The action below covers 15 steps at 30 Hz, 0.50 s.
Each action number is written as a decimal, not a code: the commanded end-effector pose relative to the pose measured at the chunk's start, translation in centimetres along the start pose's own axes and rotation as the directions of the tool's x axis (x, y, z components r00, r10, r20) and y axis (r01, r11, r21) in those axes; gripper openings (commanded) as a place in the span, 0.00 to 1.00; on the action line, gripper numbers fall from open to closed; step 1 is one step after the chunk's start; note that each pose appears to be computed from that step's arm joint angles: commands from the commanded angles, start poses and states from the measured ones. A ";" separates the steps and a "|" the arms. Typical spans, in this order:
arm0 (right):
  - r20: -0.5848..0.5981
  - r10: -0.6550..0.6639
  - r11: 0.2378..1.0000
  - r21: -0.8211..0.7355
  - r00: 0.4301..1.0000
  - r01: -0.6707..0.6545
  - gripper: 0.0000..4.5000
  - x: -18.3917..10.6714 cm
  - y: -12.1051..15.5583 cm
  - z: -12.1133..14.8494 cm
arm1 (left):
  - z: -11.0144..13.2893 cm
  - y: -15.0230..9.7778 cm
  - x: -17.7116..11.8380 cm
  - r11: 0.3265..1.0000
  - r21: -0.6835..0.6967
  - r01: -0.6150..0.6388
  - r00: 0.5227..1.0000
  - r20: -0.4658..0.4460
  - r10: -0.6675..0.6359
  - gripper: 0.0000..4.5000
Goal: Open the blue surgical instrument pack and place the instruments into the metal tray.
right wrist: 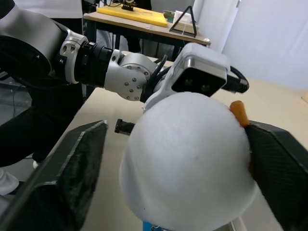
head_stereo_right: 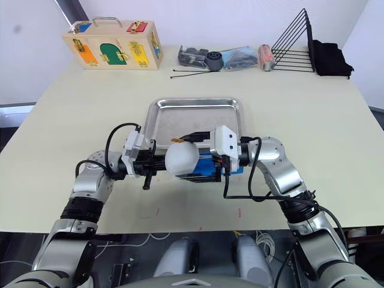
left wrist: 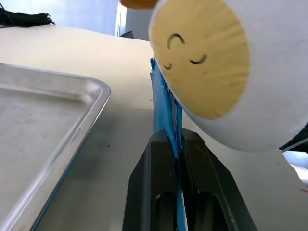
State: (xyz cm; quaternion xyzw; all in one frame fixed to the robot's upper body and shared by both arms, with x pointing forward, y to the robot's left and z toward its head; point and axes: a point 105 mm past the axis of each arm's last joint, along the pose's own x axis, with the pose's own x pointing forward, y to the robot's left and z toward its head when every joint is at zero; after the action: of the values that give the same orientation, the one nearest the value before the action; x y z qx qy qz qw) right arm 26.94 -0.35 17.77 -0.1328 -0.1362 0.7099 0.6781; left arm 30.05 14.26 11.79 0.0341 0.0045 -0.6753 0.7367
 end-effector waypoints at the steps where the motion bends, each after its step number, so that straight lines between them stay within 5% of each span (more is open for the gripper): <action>1: 0.070 -0.020 1.000 -0.013 0.997 0.021 0.99 -0.4 -0.3 2.4 | 0.5 -0.1 0.2 0.999 0.033 0.033 0.999 0.004 -0.033 0.00; 9: 0.161 -0.031 0.999 0.030 0.986 0.026 0.99 -1.5 0.0 5.2 | 0.4 -0.2 0.2 0.999 0.033 0.031 1.000 0.002 -0.031 0.00; 15: 0.021 -0.156 0.987 0.031 0.988 0.155 0.99 -4.9 -1.6 2.3 | 0.4 -0.2 0.3 0.999 0.037 0.029 1.000 0.005 -0.029 0.00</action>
State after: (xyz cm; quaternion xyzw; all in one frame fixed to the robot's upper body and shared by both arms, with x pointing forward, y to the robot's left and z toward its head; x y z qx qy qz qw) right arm 27.22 -3.99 20.11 -0.0907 -0.1315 0.6750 0.7203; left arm 30.05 14.06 11.76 0.0384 0.0009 -0.6768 0.7351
